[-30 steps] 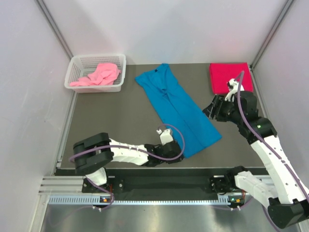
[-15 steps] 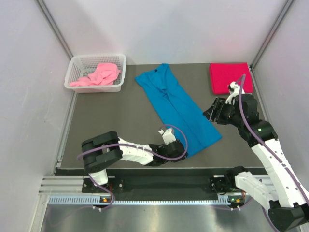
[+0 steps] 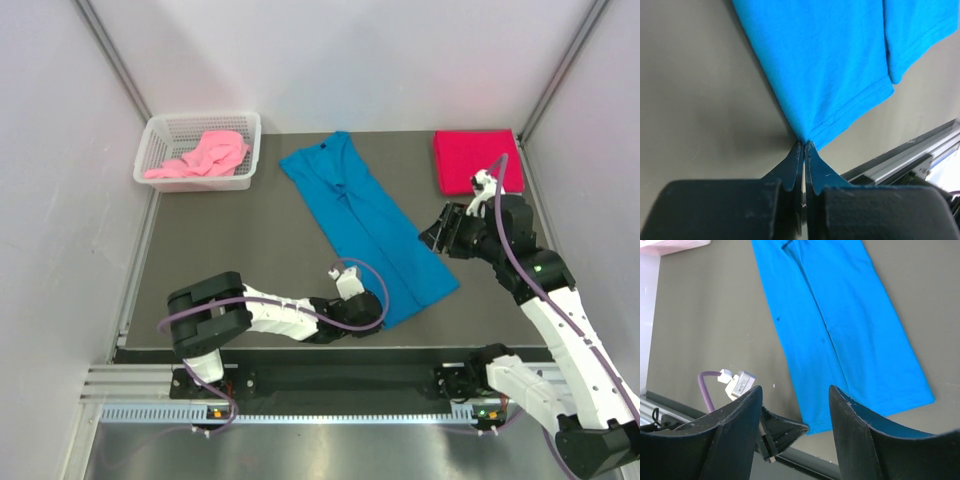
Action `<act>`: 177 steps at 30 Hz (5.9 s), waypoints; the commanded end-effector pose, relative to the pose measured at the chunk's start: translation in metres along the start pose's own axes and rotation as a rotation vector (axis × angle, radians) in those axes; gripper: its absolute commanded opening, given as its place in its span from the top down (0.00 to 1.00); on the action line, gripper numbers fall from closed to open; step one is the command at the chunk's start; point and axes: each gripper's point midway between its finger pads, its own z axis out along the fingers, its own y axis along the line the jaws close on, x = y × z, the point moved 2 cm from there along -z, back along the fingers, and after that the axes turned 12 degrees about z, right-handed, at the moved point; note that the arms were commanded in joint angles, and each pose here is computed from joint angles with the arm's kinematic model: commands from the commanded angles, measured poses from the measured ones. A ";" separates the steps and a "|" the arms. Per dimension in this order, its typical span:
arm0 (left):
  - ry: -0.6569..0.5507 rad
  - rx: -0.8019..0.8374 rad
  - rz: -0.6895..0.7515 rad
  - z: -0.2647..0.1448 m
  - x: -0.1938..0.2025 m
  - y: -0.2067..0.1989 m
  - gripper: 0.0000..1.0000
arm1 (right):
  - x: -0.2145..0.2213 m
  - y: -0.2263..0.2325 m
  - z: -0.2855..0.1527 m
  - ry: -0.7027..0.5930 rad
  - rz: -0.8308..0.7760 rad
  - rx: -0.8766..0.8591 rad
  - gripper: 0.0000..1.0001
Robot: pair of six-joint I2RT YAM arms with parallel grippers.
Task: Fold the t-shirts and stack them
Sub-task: Fold the tshirt
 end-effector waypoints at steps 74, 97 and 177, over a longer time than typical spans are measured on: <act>0.016 -0.090 0.106 -0.155 0.014 0.170 0.46 | 0.268 -0.065 0.030 0.544 0.372 0.034 0.52; -0.046 -0.087 0.068 -0.149 0.009 0.177 0.52 | 0.264 -0.050 0.031 0.520 0.396 -0.009 0.52; 0.020 -0.026 0.037 -0.157 0.003 0.128 1.00 | 0.270 -0.034 0.020 0.485 0.307 0.001 1.00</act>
